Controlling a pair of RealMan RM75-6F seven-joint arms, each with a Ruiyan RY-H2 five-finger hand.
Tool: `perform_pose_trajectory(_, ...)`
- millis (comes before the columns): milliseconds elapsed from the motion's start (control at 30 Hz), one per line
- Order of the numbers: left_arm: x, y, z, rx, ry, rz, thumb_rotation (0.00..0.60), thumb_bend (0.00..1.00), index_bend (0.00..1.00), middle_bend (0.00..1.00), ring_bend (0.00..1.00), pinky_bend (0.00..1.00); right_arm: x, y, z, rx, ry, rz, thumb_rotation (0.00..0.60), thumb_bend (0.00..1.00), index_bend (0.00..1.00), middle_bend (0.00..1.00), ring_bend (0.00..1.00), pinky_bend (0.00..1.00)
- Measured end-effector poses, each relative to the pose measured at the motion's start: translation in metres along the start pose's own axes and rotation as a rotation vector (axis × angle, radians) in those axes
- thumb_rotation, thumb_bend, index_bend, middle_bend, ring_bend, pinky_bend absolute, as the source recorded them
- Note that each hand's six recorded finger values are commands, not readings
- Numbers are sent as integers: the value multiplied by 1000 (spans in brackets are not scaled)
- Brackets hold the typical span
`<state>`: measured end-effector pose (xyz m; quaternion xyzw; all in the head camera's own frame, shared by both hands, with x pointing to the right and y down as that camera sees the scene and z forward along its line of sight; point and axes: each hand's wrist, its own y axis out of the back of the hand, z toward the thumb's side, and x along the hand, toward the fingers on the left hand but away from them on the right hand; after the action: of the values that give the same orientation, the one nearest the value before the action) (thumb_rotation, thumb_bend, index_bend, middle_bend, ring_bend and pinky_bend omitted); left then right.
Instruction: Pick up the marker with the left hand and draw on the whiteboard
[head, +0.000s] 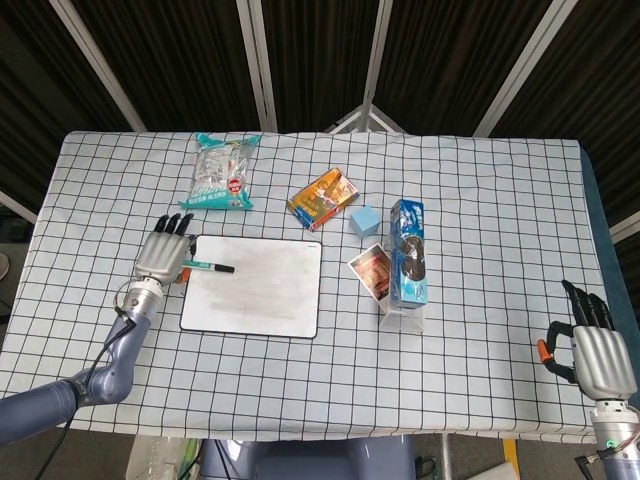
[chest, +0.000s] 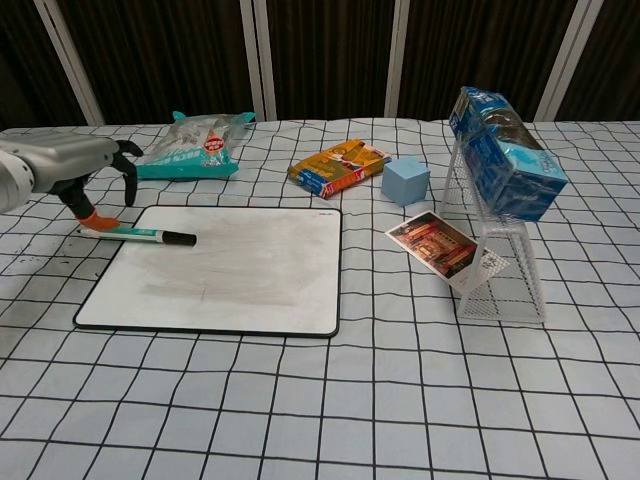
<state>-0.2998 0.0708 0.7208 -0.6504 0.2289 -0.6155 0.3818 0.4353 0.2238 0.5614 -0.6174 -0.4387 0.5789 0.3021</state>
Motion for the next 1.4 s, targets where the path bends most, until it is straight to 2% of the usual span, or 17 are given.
perform_pose_trajectory(367, 14, -19, 16, 13, -3, -39, 600, 433, 457, 29, 0, 0, -2, -2, 1, -9, -5, 9, 600, 421, 0, 0, 0, 0)
perform_pose_trajectory(667, 21, -24, 24, 5, 0, -51, 600, 441, 461, 30, 0, 0, -2, -3, 2, -17, -4, 18, 600, 420, 0, 0, 0, 0)
perform_pose_trajectory(1033, 23, -27, 32, -13, -1, -55, 600, 518, 636, 100, 0, 16, -2, -3, 2, -25, -5, 20, 600, 421, 0, 0, 0, 0)
perform_pose_trajectory(1200, 19, -21, 37, -80, -10, -26, 600, 521, 648, 120, 0, 16, -2, -3, 2, -28, -6, 19, 600, 420, 0, 0, 0, 0)
perform_pose_trajectory(1400, 10, -6, 46, -235, -29, 21, 600, 519, 664, 157, 1, 62, -2, -3, 2, -30, -6, 18, 600, 421, 0, 0, 0, 0)
